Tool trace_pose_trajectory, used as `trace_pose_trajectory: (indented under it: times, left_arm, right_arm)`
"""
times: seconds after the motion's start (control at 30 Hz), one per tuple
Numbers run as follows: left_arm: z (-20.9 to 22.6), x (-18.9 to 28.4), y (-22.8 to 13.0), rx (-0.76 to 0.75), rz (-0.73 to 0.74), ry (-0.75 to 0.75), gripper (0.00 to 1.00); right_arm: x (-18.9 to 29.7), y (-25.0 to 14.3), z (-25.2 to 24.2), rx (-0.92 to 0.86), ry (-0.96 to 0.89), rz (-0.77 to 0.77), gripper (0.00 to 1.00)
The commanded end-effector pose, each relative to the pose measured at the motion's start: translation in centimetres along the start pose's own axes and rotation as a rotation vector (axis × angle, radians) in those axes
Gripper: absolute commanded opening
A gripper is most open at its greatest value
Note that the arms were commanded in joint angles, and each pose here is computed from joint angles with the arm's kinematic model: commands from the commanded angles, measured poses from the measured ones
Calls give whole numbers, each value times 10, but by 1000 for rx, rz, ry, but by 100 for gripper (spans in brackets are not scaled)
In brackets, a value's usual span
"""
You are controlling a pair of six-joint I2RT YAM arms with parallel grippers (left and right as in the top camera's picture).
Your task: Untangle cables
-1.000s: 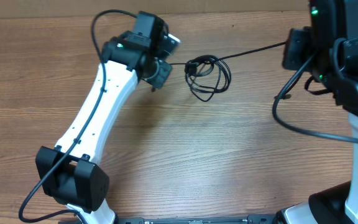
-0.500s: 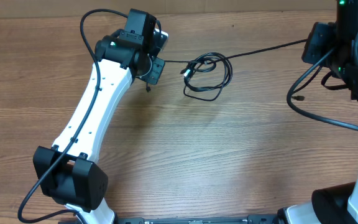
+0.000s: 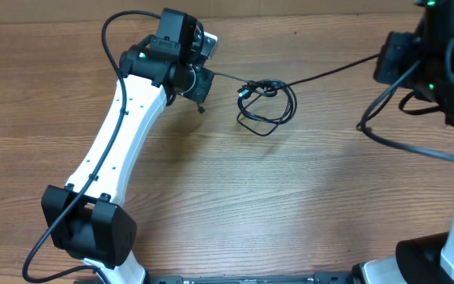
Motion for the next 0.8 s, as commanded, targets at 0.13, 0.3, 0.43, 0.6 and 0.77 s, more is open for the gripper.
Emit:
trace_pose_trajectory:
  times: [0.13, 0.3, 0.43, 0.6, 0.77]
  left_arm:
    - [-1, 1, 1, 22, -19, -68, 4]
    - [-1, 1, 1, 22, -17, -68, 5]
    - [-1, 1, 1, 29, -17, -68, 4]
    - [-1, 1, 0, 30, -16, -68, 4]
    - [-1, 1, 0, 30, -16, -68, 4]
  right_arm:
    - [-81, -13, 13, 29, -35, 208, 4]
    - [-133, -31, 20, 33, -12, 284, 4]
    - [-163, -48, 21, 38, -20, 328, 4]
    - [-174, -57, 19, 43, -32, 357, 16]
    - [-171, -54, 20, 40, -25, 341, 100]
Point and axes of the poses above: each gripper's point midway between its finger pads, its own x axis back along the fingers, its own z axis along the line the jaws close on, y = z × x, the point moved 10 cm from there along x, back along the fingers, and after that the axes turned 2 degrees about -x, right-handed, at the moved point
